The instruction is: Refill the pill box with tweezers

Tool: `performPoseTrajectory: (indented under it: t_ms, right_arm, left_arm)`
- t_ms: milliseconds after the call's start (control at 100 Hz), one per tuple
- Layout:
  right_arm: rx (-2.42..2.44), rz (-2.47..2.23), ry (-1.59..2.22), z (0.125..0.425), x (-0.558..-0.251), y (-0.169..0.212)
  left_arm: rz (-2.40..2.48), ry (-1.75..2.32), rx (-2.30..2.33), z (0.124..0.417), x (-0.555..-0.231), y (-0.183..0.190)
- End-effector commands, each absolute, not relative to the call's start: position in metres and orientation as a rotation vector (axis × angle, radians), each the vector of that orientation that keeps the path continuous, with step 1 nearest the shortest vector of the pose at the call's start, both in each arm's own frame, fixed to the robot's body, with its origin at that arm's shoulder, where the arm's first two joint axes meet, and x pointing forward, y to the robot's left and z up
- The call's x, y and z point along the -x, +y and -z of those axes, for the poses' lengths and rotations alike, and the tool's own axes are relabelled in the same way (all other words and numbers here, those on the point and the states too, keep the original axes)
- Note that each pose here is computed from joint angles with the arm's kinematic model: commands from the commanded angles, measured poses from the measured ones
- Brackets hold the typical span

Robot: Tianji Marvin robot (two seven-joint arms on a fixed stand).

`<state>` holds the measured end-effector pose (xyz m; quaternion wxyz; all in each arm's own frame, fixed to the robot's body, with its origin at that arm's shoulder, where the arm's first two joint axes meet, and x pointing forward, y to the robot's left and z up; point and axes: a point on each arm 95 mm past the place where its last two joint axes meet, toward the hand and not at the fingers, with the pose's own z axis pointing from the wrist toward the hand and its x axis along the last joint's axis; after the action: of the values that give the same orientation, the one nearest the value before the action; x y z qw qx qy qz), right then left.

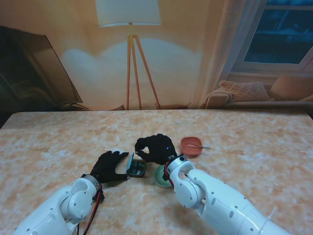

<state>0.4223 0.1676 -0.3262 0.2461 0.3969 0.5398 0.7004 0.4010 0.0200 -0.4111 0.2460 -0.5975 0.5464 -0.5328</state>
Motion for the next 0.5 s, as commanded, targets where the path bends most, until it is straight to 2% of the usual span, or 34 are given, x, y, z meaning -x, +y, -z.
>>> performPoseTrajectory:
  t_ms: [0, 490]
  right_arm:
    - [-1.1, -1.918, 1.502, 0.332, -0.418, 0.18]
    - [-1.174, -1.901, 1.569, 0.355, -0.416, 0.199]
  left_arm:
    - [1.416, 1.551, 1.695, 0.432, -0.386, 0.014]
    - [1.417, 1.539, 1.705, 0.434, -0.383, 0.015]
